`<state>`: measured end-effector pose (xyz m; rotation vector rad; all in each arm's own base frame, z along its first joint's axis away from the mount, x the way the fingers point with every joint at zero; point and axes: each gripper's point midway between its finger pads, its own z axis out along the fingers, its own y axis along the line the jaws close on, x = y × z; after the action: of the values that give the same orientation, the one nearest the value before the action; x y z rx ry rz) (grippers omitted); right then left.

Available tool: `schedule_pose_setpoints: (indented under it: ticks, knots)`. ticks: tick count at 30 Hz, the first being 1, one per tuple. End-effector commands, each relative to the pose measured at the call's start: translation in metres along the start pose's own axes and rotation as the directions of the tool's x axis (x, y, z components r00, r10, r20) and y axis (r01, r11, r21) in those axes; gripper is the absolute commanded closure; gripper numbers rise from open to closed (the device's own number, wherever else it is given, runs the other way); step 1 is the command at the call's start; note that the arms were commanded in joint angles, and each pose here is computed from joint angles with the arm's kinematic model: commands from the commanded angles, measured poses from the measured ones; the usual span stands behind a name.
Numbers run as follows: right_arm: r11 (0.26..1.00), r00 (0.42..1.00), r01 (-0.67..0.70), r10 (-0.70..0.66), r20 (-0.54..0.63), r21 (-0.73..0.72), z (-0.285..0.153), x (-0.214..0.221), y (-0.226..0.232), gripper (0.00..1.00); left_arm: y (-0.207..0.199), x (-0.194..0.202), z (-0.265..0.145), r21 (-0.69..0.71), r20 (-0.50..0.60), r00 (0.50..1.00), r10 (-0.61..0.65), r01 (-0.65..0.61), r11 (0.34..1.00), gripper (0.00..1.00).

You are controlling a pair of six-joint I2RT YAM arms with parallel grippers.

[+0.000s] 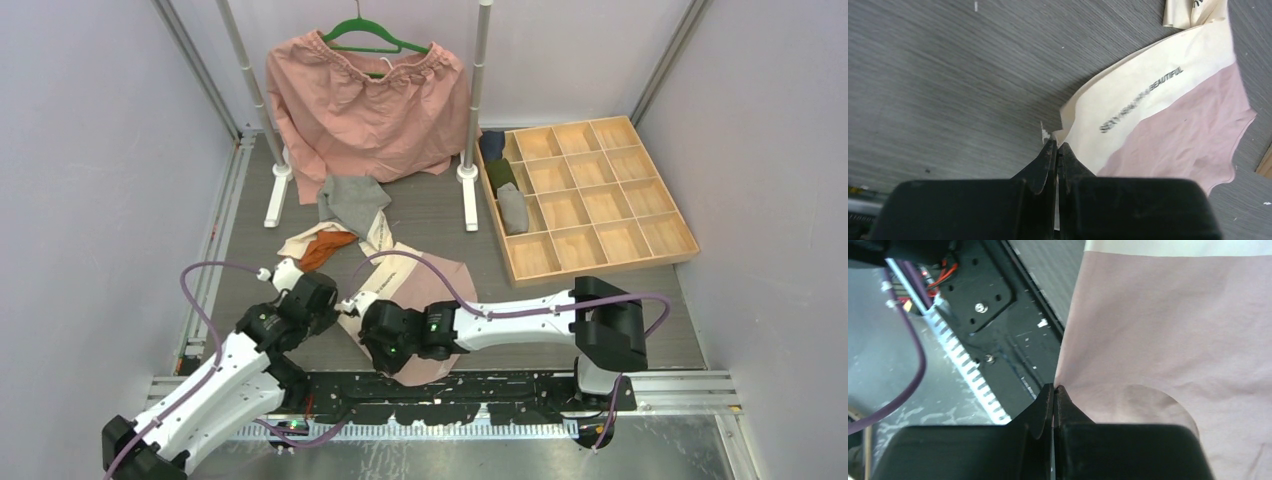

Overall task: Roll the underwear
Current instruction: Fold the underwear at the center of the board.

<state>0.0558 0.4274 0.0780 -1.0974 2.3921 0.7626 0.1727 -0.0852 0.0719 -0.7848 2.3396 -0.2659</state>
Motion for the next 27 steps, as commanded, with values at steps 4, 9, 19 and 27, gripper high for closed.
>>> schedule_pose_setpoints:
  ticks: [4,9,19,27]
  knots:
    - [0.980,1.000,-0.012,0.015,0.011,-0.199,-0.033,-0.016,0.051,0.99,0.028,-0.024,-0.032,-0.099,0.084,0.994,-0.068,0.076,0.992,0.99]
    - [0.974,0.999,-0.022,0.029,0.028,-0.227,-0.042,-0.019,0.058,0.99,0.030,-0.038,-0.049,-0.096,0.120,0.992,-0.049,0.061,0.993,0.99]
    - [0.999,0.993,-0.048,0.050,0.103,-0.023,-0.068,-0.040,0.006,0.99,-0.030,-0.059,-0.038,-0.039,0.128,0.991,0.025,-0.020,0.999,0.99]
    - [0.992,0.985,-0.120,0.115,0.130,0.030,-0.101,-0.059,-0.054,0.99,-0.086,-0.085,-0.024,-0.009,0.181,0.981,0.065,-0.064,0.998,0.99]
